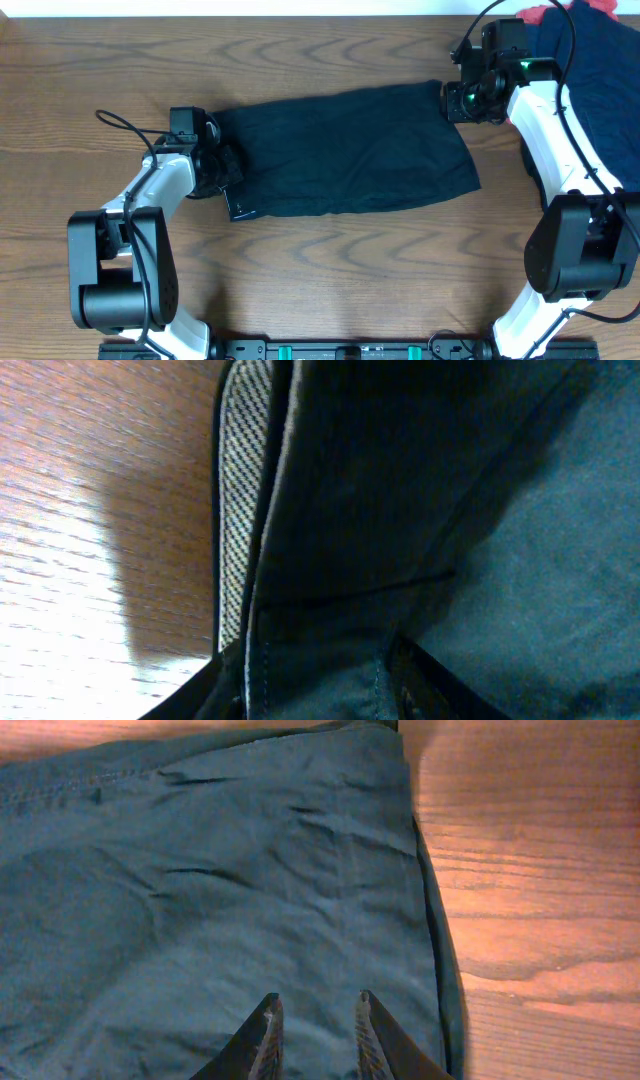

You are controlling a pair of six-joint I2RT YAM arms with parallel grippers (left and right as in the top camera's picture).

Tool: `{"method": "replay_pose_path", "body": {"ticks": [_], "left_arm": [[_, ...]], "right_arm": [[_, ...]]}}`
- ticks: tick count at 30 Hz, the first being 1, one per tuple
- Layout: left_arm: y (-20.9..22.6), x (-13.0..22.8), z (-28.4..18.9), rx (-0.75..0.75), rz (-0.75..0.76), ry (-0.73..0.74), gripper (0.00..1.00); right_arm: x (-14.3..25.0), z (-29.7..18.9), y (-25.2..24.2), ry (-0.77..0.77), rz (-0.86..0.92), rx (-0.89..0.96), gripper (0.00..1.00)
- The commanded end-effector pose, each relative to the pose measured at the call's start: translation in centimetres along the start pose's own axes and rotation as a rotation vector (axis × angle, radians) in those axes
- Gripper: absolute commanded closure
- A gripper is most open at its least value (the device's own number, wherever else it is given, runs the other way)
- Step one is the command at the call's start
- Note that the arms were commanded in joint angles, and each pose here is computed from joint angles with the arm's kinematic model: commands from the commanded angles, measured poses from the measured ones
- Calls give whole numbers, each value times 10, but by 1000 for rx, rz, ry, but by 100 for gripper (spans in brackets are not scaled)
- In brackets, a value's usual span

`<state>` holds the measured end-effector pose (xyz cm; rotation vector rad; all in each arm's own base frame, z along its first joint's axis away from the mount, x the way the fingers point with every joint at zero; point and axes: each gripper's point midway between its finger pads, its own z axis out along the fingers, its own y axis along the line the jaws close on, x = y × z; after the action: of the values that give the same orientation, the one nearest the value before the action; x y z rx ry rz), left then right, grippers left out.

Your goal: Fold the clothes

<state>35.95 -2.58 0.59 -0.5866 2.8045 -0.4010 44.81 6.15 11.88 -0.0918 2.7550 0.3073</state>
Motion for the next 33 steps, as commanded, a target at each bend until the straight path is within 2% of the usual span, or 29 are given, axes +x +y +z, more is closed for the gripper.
{"method": "replay_pose_path", "body": {"ticks": [1, 8, 17, 26, 33], "left_arm": [[18, 7, 8, -81, -7, 10, 53], [33, -1, 6, -172, 51, -28, 36], [35, -5, 3, -188, 77, -38, 35], [19, -20, -31, -167, 89, -96, 17], [21, -25, -42, -189, 95, -132, 17]], "right_arm": [[-3, -4, -4, -10, -16, 10, 77], [-3, -4, -4, -9, -17, 9, 76], [-2, -3, -3, -8, -18, 8, 76], [-2, -3, -3, -8, -18, 8, 76], [-2, -4, -3, -7, -18, 8, 75]]}}
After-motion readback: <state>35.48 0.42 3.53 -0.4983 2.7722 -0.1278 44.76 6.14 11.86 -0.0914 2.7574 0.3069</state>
